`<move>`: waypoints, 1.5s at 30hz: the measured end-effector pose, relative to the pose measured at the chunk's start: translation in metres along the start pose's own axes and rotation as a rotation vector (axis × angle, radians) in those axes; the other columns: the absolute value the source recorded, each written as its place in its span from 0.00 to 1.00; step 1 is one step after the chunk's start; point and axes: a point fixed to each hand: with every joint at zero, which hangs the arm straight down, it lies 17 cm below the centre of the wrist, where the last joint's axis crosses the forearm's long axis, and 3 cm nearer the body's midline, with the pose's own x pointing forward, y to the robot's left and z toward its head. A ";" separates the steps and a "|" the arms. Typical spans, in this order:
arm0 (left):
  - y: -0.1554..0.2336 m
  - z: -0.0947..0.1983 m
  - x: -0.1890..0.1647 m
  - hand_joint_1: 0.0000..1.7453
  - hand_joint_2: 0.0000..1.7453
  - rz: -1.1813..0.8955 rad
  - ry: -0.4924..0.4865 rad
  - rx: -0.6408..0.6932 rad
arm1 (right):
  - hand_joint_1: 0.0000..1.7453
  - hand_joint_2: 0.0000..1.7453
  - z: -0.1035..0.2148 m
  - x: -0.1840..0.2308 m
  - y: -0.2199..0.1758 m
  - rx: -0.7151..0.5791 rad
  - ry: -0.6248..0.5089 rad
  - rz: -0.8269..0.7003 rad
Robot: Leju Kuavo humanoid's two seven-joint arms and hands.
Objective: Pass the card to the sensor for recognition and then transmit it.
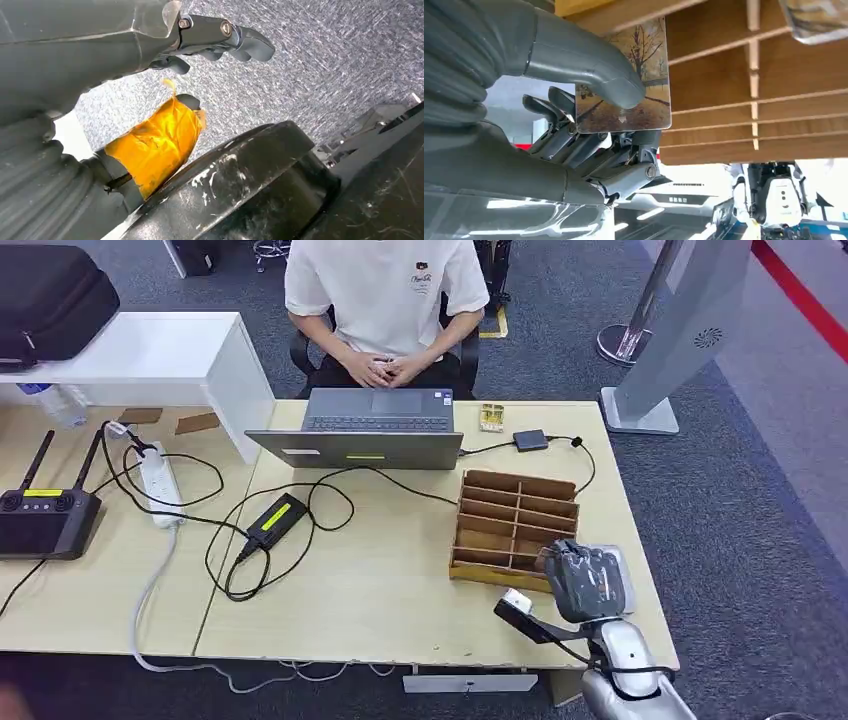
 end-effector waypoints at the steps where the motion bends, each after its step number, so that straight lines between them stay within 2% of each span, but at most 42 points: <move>1: 0.000 0.000 0.000 0.00 1.00 0.000 0.003 -0.002 | 1.00 1.00 -0.003 0.001 -0.003 -0.003 -0.003 -0.004; 8: -0.002 0.000 -0.002 0.00 1.00 0.000 0.015 -0.016 | 1.00 1.00 -0.027 -0.006 -0.032 -0.033 -0.004 -0.024; 16: -0.003 0.001 -0.004 0.00 1.00 0.008 0.021 -0.027 | 1.00 1.00 -0.075 -0.022 -0.068 0.049 -0.029 -0.097; 23: -0.004 0.001 -0.005 0.00 1.00 0.012 0.022 -0.035 | 1.00 1.00 -0.107 -0.024 -0.108 0.024 -0.062 -0.111; 29: -0.005 0.001 -0.006 0.00 1.00 -0.014 0.024 -0.047 | 1.00 1.00 -0.165 -0.013 -0.182 -0.032 -0.110 -0.108; 36: -0.004 0.001 -0.003 0.00 1.00 -0.077 0.013 -0.056 | 1.00 1.00 -0.222 0.006 -0.260 -0.207 -0.099 -0.004; 40: -0.005 0.001 -0.003 0.00 1.00 -0.099 0.009 -0.061 | 1.00 1.00 -0.237 0.011 -0.267 -0.253 -0.085 0.046; 45: -0.007 0.002 -0.003 0.00 1.00 -0.116 0.008 -0.070 | 1.00 1.00 -0.246 0.015 -0.254 -0.232 -0.077 0.084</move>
